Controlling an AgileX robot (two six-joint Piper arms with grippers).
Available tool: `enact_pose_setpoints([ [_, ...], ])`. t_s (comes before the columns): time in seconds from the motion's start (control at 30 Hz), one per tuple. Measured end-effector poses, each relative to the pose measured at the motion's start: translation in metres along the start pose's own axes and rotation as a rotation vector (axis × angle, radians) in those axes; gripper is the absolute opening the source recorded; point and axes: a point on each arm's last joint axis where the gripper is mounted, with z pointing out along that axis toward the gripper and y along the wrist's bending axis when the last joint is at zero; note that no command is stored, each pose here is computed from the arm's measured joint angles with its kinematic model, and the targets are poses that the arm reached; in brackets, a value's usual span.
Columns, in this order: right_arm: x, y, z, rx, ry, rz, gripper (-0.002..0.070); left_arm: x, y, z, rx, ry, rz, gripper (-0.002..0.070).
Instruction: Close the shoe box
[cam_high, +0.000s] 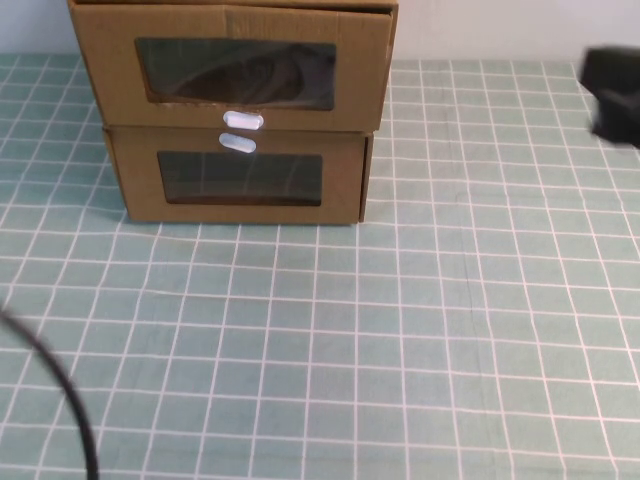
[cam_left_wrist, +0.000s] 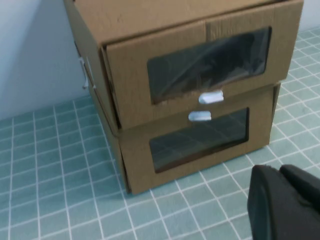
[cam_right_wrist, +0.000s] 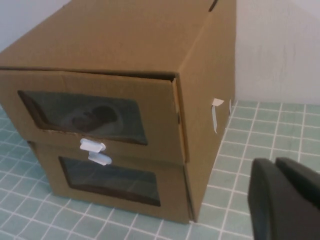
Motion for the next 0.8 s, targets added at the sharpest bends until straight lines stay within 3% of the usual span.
enact_pose_setpoints([
  [0.3, 0.081, -0.010, -0.065, 0.000, -0.027, 0.006, -0.0014, 0.069, -0.014, -0.021, -0.040, -0.087, -0.042, -0.0005],
  [0.47, 0.129, -0.017, -0.082, 0.005, 0.012, 0.005, -0.0014, 0.099, -0.016, -0.010, -0.034, -0.023, -0.068, -0.0005],
  [0.8, 0.156, -0.020, -0.087, 0.011, 0.038, 0.005, -0.0014, 0.109, -0.017, -0.004, -0.035, 0.000, -0.081, -0.0005],
])
